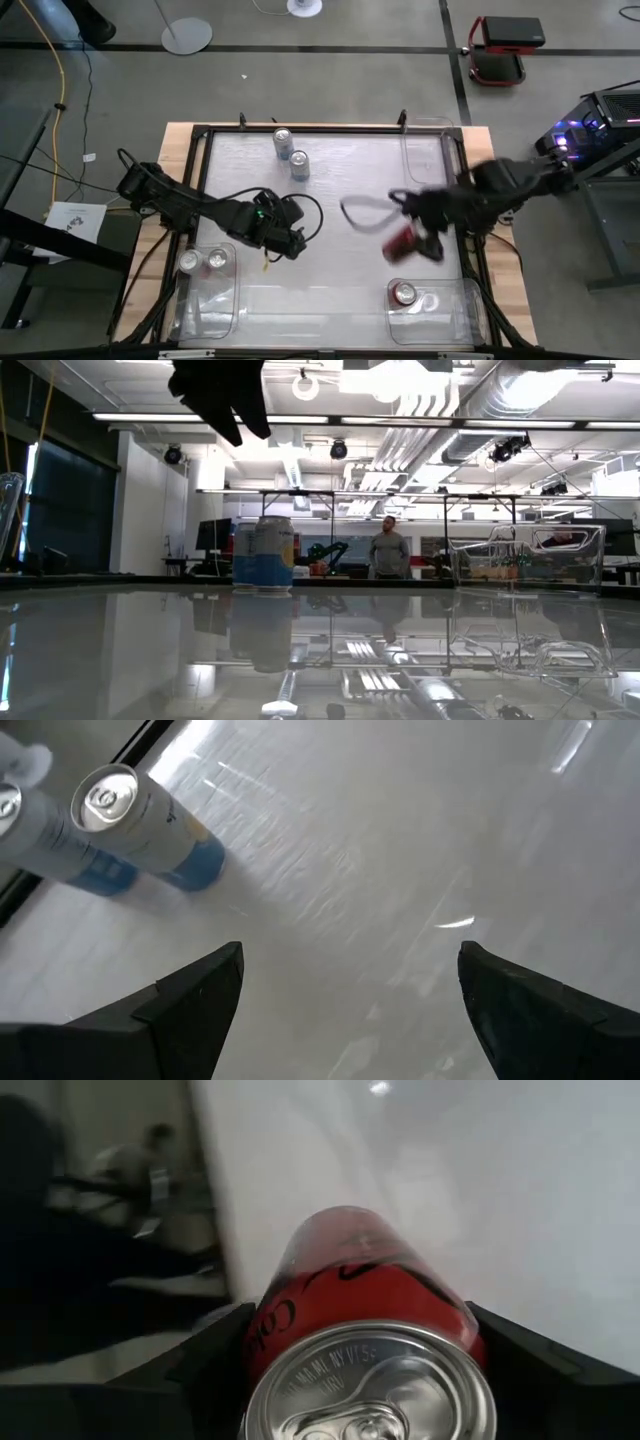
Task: Sort soda cans
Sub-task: Put the red-black soda can into the bottom right transparent bin, then put the top blue-white soda can into the top transparent bin
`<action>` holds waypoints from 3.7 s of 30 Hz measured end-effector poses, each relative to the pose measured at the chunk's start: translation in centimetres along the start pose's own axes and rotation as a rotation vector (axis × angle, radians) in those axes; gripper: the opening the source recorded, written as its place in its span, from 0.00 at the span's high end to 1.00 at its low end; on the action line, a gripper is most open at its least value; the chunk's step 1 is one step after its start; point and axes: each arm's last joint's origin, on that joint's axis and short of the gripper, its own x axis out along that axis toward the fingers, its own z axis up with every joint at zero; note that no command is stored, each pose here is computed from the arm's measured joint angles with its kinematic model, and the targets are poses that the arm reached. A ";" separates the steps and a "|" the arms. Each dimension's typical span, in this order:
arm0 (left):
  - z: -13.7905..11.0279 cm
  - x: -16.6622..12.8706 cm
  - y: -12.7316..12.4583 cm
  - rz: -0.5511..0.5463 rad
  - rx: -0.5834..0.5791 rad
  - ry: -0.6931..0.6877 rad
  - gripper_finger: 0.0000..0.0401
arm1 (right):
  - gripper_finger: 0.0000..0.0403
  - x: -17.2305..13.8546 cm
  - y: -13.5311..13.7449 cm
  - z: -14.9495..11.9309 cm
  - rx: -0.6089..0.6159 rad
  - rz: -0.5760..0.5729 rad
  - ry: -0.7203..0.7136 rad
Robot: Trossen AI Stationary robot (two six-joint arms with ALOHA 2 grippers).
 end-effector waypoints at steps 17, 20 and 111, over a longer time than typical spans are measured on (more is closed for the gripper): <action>-0.3 -0.4 -0.4 -0.013 0.117 -0.006 0.14 | 0.29 9.5 11.3 -8.3 0.154 -0.064 0.249; -0.3 -0.4 -0.4 -0.013 0.116 -0.006 0.14 | 0.29 11.3 11.8 -8.8 0.120 -0.112 0.266; -0.3 -0.4 -0.4 -0.021 0.173 -0.003 0.14 | 0.19 9.3 9.7 -7.3 -0.094 -0.192 0.153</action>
